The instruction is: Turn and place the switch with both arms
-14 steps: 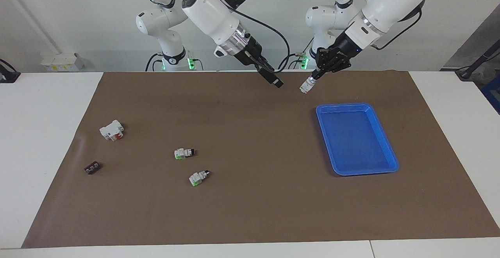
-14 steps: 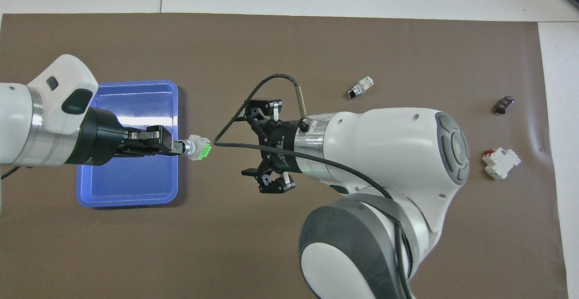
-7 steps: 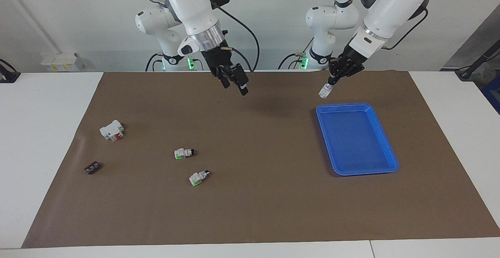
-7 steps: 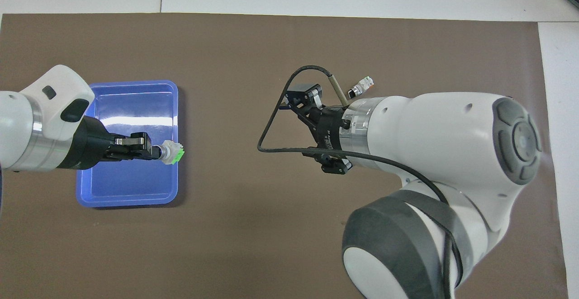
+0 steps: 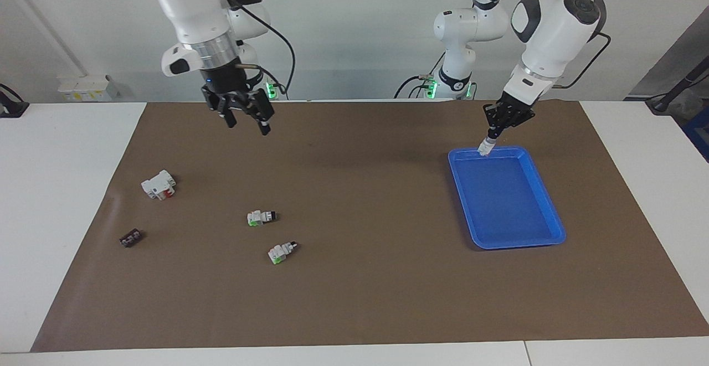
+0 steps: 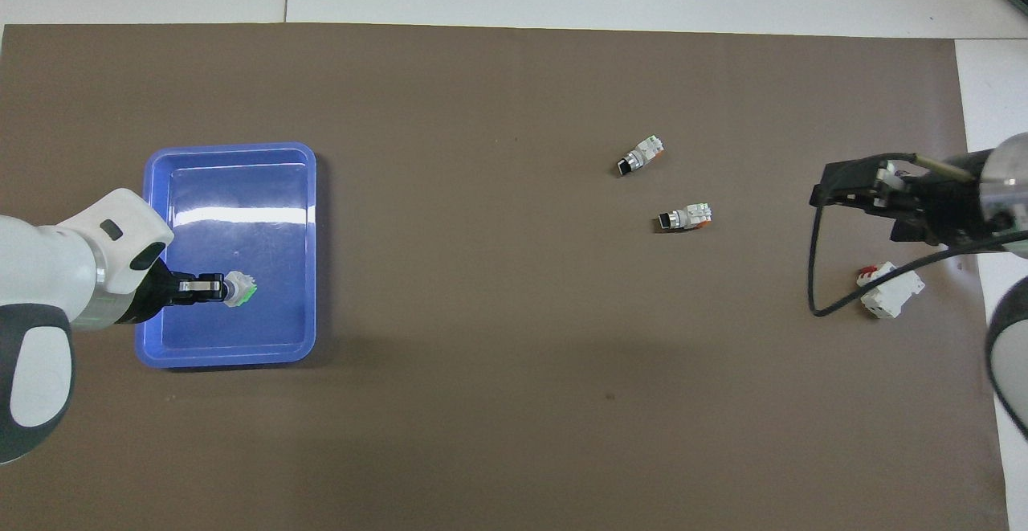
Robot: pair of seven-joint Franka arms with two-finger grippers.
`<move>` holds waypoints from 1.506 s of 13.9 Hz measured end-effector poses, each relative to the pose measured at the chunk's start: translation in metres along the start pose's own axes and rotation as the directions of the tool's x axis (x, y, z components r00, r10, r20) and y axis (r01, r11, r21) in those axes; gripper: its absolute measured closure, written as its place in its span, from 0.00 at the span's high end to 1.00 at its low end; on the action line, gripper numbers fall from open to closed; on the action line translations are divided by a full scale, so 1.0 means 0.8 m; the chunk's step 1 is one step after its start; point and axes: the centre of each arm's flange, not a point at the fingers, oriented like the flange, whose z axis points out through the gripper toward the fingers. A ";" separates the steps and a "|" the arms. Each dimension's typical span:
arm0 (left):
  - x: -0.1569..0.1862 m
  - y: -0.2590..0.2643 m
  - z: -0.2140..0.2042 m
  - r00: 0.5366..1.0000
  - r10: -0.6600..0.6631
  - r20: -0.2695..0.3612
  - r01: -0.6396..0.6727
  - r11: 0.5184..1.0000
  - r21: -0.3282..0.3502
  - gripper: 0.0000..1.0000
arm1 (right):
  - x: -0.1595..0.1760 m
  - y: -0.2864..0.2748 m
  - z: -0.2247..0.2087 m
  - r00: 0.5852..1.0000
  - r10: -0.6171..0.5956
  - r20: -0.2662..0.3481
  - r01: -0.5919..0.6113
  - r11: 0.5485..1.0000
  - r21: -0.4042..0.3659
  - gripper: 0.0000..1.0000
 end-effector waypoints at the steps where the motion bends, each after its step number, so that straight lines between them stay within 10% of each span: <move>1: 0.002 0.000 0.016 1.000 0.002 0.008 -0.002 1.000 0.001 0.10 | 0.010 0.031 -0.007 0.999 -0.035 0.002 0.035 0.999 -0.022 1.00; 12: 0.016 -0.014 0.110 0.976 0.210 0.053 -0.211 0.977 0.013 0.13 | 0.009 0.052 0.009 0.989 -0.097 0.111 0.109 0.988 -0.109 1.00; 21: 0.030 -0.007 0.011 0.979 0.202 -0.014 -0.201 0.979 0.020 1.00 | -0.004 0.035 -0.036 0.984 -0.118 0.134 0.134 0.984 -0.114 1.00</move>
